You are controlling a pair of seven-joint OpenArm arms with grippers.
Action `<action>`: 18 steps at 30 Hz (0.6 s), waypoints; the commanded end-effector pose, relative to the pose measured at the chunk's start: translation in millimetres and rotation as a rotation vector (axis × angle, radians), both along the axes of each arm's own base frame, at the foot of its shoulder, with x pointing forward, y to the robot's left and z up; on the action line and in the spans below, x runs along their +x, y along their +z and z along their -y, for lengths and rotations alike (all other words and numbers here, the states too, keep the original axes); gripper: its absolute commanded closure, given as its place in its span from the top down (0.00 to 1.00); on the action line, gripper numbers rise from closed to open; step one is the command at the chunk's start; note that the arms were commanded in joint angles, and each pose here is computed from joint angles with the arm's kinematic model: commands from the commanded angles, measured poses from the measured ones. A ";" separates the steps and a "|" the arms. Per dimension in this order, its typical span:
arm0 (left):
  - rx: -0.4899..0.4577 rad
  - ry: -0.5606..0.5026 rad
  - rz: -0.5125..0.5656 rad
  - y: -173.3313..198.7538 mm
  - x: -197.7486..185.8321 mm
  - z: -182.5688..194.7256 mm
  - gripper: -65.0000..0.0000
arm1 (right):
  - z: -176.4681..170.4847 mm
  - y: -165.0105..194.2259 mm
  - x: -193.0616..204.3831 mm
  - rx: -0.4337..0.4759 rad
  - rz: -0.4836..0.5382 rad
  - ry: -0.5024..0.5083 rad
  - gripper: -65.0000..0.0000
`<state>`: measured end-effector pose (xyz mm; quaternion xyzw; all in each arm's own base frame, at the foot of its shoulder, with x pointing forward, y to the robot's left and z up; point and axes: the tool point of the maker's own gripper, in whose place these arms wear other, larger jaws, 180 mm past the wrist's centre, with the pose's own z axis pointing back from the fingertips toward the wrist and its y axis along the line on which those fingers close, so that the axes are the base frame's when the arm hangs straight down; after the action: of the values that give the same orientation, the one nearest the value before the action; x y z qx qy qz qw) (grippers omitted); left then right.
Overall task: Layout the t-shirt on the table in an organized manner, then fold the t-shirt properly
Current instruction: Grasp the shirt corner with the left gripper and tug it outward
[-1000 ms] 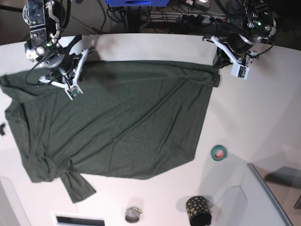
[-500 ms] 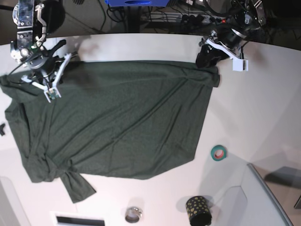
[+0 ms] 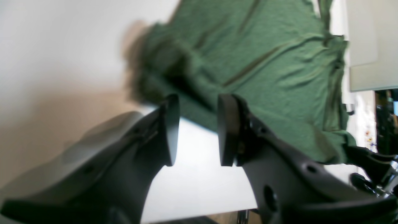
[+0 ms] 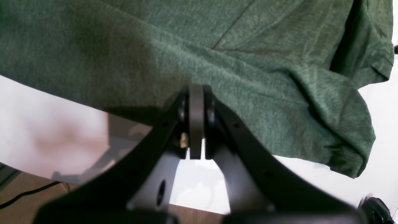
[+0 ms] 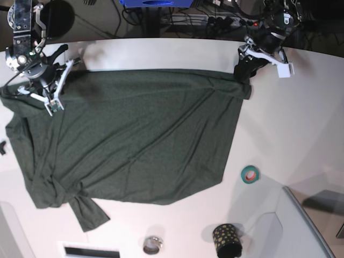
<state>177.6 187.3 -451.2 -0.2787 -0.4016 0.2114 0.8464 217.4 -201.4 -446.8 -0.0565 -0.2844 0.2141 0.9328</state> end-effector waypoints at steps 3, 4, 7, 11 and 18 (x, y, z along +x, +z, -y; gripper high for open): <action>-0.005 0.004 0.030 6.4 2.4 -2.0 0.21 | 2.9 7.6 6.6 -0.003 0.032 0.006 0.00; -0.005 0.004 0.039 8.1 6.4 -2.0 0.16 | 3.4 7.7 6.7 -0.004 0.032 0.005 0.00; -0.020 0.018 0.019 0.5 3.0 -2.4 0.09 | 3.4 7.7 6.7 -0.004 0.032 0.005 0.00; -0.032 0.023 0.000 -5.8 -0.8 -1.9 0.11 | 3.4 7.7 6.7 -0.004 0.032 0.005 0.00; -0.032 0.021 0.026 -1.0 11.2 -1.4 0.14 | 3.4 7.7 6.7 -0.004 0.032 0.005 0.00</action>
<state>183.2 185.6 -461.6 -0.2870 -0.3930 0.2262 0.8438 217.4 -201.4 -446.8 -0.0565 -0.2844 0.2141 0.9328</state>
